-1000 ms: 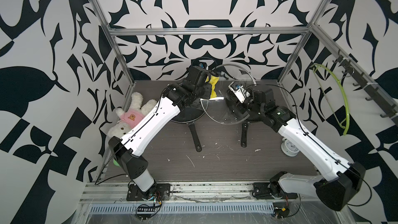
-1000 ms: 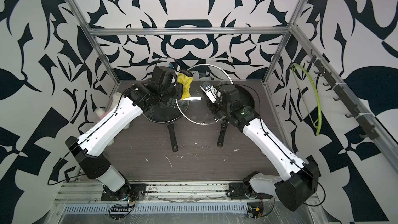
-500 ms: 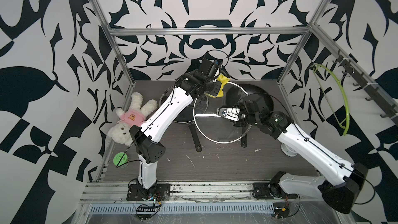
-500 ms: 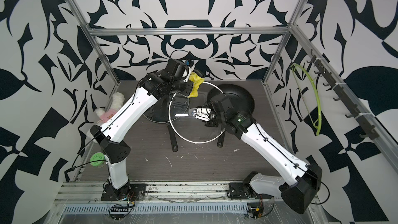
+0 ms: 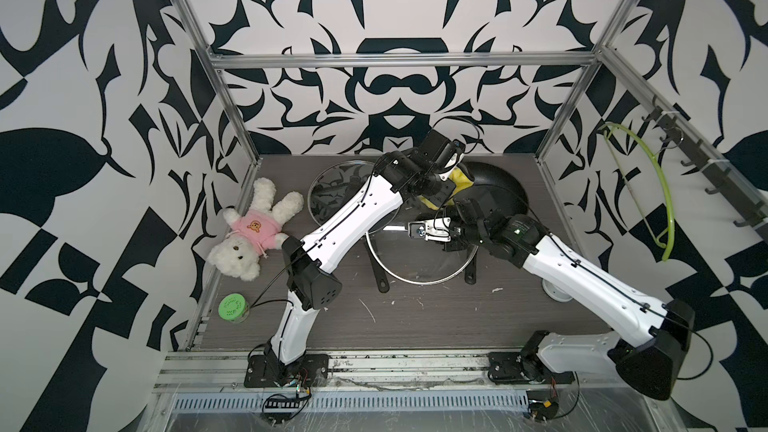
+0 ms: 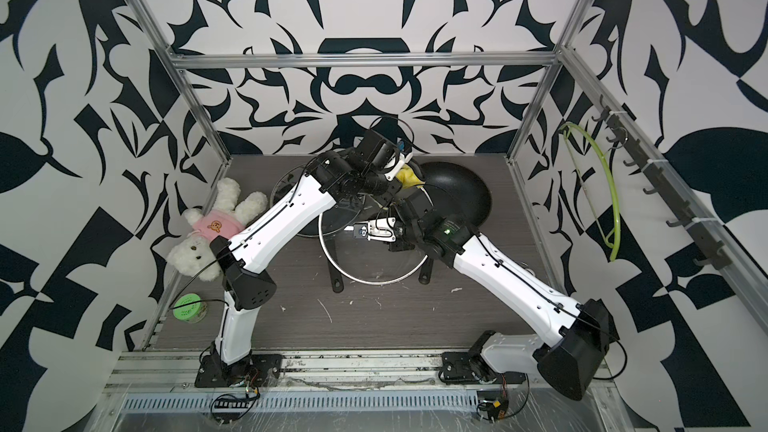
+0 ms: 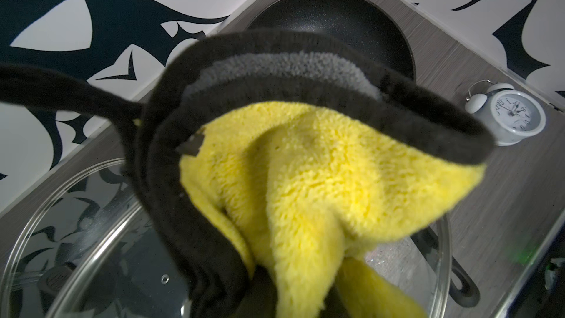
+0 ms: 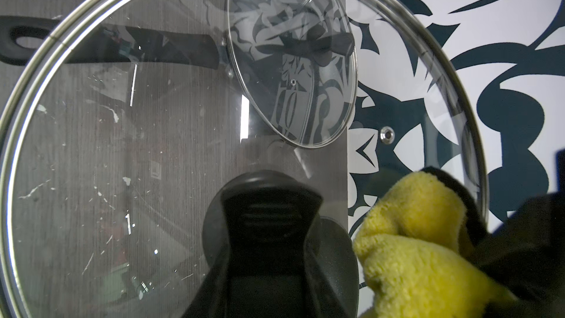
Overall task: Wipe the pot lid with a cloth
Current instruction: Wipe the pot lid.
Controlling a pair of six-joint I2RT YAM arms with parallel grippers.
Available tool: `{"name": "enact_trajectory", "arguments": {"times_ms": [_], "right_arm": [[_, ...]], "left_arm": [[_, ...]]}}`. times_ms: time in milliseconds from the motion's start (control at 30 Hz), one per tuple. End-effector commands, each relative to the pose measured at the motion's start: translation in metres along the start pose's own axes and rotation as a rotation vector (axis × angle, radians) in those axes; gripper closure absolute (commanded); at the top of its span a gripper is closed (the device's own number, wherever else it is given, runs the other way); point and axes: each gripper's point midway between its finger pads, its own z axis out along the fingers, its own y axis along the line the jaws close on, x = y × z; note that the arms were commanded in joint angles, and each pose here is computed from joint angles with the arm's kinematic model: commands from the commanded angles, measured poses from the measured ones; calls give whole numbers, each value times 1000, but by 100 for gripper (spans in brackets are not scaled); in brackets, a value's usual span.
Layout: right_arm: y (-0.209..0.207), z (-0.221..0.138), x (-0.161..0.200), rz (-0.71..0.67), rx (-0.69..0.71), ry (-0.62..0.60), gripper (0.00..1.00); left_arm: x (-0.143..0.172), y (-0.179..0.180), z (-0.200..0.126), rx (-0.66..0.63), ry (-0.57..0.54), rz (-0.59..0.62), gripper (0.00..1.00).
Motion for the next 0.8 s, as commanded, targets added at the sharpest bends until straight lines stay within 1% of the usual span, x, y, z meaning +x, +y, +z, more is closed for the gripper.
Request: {"name": "enact_trajectory", "arguments": {"times_ms": [0,167,400,533,567,767], "right_arm": [[-107,-70,-56,32,430,-208,100],[-112,-71,-46,87,465,-177,100],[-123,-79,-35,240,512,-191,100],[-135,-87,-31,388,545,-234,100],[-139,-90,-29,443,554,-248,100],[-161,-106,-19,684,582,-303,100]], "left_arm": [[2,13,-10,-42,1,2,100],[0,40,-30,-118,-33,-23,100],[6,67,-54,-194,-66,-56,100],[14,77,-65,-245,-63,-63,100],[17,78,-67,-252,-61,-64,100],[36,78,-71,-258,-62,-81,100]]}}
